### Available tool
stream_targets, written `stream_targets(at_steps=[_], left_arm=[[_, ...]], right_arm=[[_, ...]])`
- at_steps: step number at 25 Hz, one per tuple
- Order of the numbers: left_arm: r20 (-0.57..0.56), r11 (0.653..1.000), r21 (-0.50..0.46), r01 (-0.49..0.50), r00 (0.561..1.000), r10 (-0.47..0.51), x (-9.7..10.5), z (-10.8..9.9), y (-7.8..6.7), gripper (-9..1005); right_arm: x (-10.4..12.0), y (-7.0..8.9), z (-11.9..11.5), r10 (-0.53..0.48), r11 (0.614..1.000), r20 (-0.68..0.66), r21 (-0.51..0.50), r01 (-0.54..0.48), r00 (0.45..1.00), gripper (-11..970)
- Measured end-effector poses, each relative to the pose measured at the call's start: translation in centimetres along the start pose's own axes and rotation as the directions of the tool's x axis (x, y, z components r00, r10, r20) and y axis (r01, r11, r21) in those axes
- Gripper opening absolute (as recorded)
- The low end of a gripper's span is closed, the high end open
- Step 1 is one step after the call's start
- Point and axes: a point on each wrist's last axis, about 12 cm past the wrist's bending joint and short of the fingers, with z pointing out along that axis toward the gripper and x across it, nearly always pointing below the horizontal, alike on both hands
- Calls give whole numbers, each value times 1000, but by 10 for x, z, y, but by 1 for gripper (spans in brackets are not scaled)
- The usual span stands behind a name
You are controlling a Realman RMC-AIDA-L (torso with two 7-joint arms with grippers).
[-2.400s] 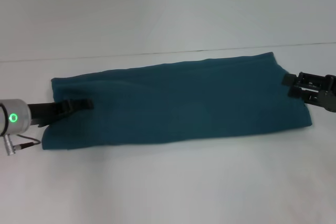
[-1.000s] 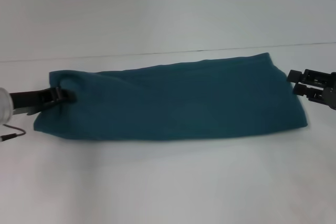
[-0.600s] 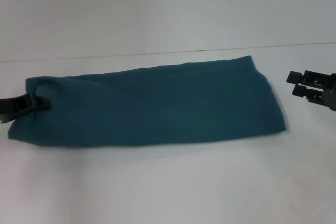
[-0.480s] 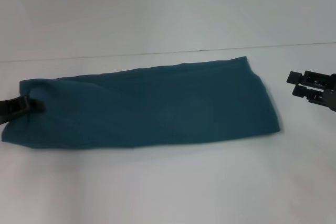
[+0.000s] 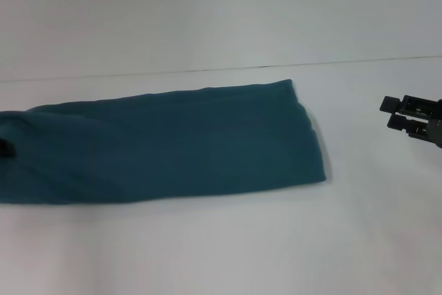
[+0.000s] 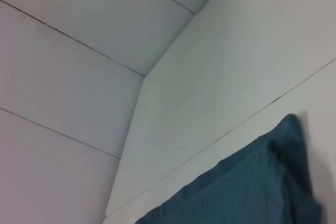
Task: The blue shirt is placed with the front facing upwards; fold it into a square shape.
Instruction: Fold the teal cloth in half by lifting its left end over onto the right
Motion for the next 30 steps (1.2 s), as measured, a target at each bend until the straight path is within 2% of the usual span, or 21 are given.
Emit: stream_targets(at_steps=[6, 8, 12, 13, 14, 15, 21, 22, 26, 30], left_arm=[[23, 999, -22, -23, 999, 23, -8, -8, 2, 142], [38, 999, -16, -39, 999, 39, -13, -13, -3, 141], [55, 996, 27, -83, 995, 82, -24, -23, -23, 140], [61, 993, 50, -110, 992, 107, -31, -30, -37, 140], [61, 993, 50, -110, 992, 107, -31, -30, -37, 140], [60, 991, 60, -121, 991, 117, -34, -33, -44, 140], [50, 969, 94, -230, 973, 226, -51, -50, -97, 140], [45, 960, 102, -259, 966, 256, -54, -53, -110, 140], [44, 930, 129, -343, 939, 340, -65, -60, -147, 141], [42, 903, 149, -403, 915, 401, -73, -62, -177, 141]], right_arm=[[0, 0, 0, -1, 1000, 0, 0, 1, 1000, 650], [0, 0, 0, -1, 1000, -1, -1, 1, 1000, 650], [0, 0, 1, -4, 1000, -1, -1, 4, 1000, 650], [0, 0, 1, -4, 1000, -1, -1, 4, 1000, 650], [0, 0, 1, -4, 1000, 0, -1, 4, 1000, 651], [0, 0, 1, -5, 1000, 0, -1, 5, 1000, 651], [-1, 1, 2, -10, 1000, -2, -4, 10, 1000, 651], [-1, 2, 2, -11, 1000, -2, -4, 11, 1000, 651], [-1, 2, 3, -13, 1000, -3, -5, 13, 1000, 651], [0, 2, 3, -12, 1000, -4, -7, 12, 1000, 651]])
